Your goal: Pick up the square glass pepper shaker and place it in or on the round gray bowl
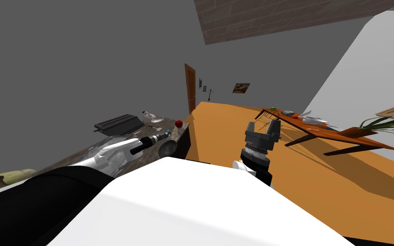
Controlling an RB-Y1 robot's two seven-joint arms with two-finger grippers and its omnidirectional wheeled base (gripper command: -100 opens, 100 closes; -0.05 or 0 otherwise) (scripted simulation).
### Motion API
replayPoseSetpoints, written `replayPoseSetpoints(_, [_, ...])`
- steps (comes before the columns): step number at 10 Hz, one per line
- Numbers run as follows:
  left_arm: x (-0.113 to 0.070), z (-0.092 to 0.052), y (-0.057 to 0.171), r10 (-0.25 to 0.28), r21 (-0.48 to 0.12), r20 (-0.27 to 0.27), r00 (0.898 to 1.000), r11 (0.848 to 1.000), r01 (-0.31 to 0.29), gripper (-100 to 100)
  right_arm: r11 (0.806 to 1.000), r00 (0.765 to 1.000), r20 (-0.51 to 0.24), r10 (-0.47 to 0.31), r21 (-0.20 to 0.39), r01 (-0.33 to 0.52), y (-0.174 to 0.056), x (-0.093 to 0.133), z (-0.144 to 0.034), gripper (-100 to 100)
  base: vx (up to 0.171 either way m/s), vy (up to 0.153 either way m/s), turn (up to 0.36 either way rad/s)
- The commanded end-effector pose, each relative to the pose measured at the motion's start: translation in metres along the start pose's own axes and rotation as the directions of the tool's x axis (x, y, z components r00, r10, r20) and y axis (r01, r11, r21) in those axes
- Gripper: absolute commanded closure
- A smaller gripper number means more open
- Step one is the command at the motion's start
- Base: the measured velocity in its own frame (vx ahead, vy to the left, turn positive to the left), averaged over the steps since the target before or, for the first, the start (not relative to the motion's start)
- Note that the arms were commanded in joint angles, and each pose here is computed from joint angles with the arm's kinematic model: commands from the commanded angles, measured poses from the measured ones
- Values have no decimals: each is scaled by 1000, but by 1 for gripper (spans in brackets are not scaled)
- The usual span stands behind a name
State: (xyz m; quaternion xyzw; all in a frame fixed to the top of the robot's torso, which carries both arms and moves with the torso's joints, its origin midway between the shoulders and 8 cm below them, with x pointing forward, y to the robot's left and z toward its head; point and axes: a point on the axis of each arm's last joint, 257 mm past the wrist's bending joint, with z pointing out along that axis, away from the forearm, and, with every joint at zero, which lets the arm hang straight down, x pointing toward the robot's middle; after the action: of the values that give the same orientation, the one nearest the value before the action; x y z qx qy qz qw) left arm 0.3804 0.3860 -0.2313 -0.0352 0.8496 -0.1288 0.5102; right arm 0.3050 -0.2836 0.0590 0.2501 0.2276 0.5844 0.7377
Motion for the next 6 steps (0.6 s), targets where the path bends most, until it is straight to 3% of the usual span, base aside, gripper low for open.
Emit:
replayPoseSetpoints(1, [-2,-3,-9,4,10,-11,1000,1000,-4,100,1000,1000,0,0,0,0,0,0,0,0,-49,-16,100])
replayPoseSetpoints(6, [-5,-8,-26,13,32,-34,999,999,-12,100,1000,1000,0,0,0,0,0,0,0,0,-43,-14,74])
